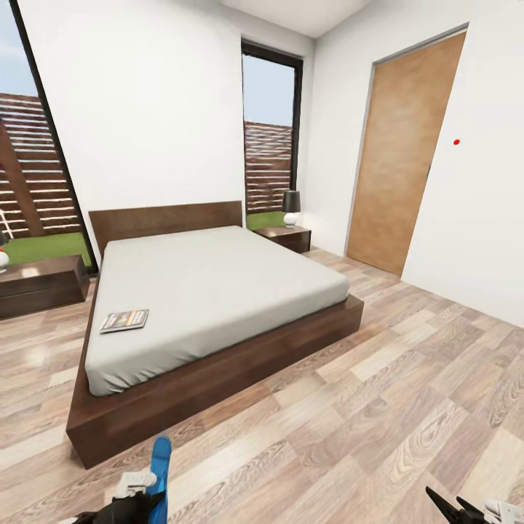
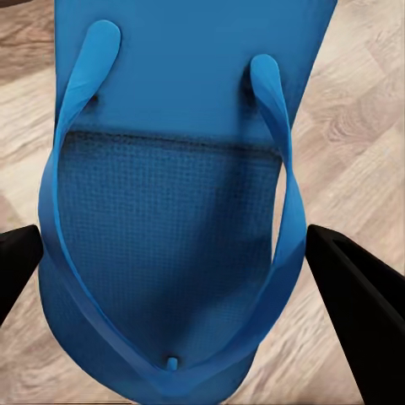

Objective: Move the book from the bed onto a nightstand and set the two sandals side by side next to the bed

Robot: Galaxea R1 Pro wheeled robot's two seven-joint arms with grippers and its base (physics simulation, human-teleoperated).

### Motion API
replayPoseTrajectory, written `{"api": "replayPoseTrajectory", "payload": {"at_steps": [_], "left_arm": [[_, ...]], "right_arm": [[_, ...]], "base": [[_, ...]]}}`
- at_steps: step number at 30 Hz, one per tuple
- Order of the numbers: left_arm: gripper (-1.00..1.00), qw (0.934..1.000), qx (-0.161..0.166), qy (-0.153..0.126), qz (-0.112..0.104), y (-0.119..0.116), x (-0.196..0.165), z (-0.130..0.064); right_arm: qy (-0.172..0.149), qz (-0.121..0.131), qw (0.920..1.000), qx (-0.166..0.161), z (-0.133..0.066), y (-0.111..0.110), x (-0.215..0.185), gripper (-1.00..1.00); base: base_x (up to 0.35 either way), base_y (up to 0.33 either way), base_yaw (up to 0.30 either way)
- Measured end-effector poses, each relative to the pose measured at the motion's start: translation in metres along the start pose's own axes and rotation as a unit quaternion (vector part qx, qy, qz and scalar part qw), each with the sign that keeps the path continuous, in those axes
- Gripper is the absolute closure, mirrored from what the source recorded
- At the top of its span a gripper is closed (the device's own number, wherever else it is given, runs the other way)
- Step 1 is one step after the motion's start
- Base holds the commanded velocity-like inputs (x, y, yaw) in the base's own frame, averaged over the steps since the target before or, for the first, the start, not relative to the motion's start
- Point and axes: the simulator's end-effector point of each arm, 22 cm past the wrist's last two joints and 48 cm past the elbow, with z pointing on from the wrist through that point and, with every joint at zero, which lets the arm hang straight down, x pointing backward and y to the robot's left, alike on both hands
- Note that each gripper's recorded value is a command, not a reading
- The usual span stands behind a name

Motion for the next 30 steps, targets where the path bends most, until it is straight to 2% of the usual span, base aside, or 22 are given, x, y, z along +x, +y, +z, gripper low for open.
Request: {"api": "replayPoseTrajectory", "payload": {"at_steps": [9,19,30], "left_arm": [[1.0,0.9999,0.007,0.003,0.008,-0.016,-0.007,-0.007],[1.0,0.9999,0.008,0.002,0.009,-0.017,-0.011,-0.01],[1.0,0.9999,0.008,0.003,0.007,-0.026,-0.028,-0.022]], "right_arm": [[-0.001,-0.001,1.0,0.001,-0.005,0.009,-0.017,-1.0],[-0.003,-0.002,1.0,0.0,-0.006,0.011,-0.022,-1.0],[-0.004,-0.003,1.0,-0.002,-0.012,0.023,-0.042,-1.0]], "base": [[0.0,0.0,0.0],[0.0,0.0,0.0],[0.0,0.0,0.0]]}}
